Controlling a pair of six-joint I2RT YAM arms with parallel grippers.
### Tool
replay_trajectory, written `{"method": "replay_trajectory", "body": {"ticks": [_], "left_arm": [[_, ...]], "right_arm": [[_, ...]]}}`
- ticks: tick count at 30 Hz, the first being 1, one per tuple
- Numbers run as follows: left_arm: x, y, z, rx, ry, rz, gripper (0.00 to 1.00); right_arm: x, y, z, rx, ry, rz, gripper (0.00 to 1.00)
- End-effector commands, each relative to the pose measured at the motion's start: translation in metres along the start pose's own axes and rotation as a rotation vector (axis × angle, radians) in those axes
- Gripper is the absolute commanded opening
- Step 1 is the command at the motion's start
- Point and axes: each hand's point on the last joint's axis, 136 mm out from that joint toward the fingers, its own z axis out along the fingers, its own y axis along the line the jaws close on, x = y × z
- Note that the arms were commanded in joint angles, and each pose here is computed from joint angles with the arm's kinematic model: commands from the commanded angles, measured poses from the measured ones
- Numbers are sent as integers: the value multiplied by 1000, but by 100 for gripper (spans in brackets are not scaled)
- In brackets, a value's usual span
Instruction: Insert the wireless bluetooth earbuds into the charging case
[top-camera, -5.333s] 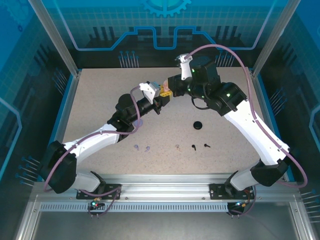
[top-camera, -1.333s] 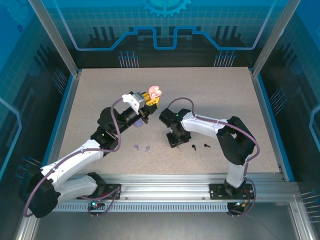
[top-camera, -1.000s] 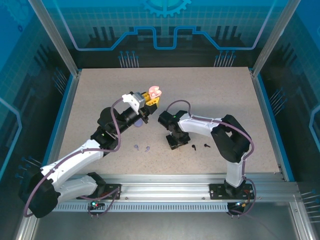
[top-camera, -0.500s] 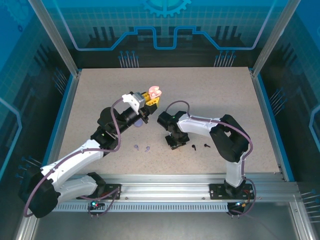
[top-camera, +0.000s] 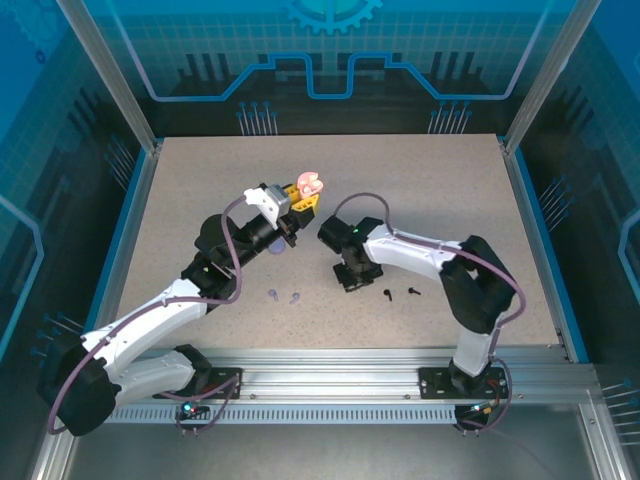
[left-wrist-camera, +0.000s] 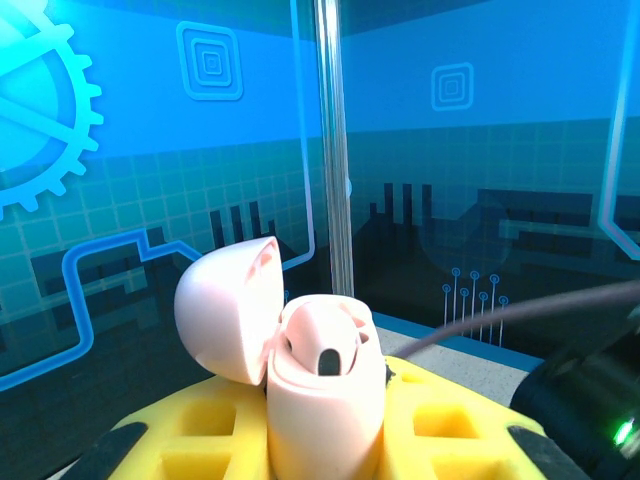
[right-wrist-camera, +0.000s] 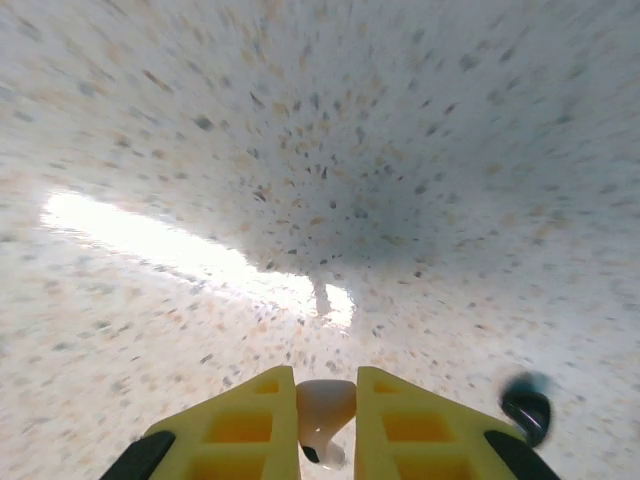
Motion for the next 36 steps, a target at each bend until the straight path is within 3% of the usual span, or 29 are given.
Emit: {"method": "replay_trajectory", "body": {"ticks": [1,13,18,27,36], "left_arm": [[-26,-2,-1,2,-66,26,0],[-31,-4,6,24,-72,12,0],[-29,-4,11,31,-66,3,0],[-26,-5,20,45,-54,-9,0],[-25,-5,24,48,-51,-10,0]], "right_arm": [[-24,-10,-64,-40,-161,59,15],[-94,-46,-310,-276,-821,113,19],[-106,-30,-379,-402,-1012,52,20],[-110,18,-404,-527,-1122,-96,21],[-111,37,-374,-518,-1065,-140,21]]}}
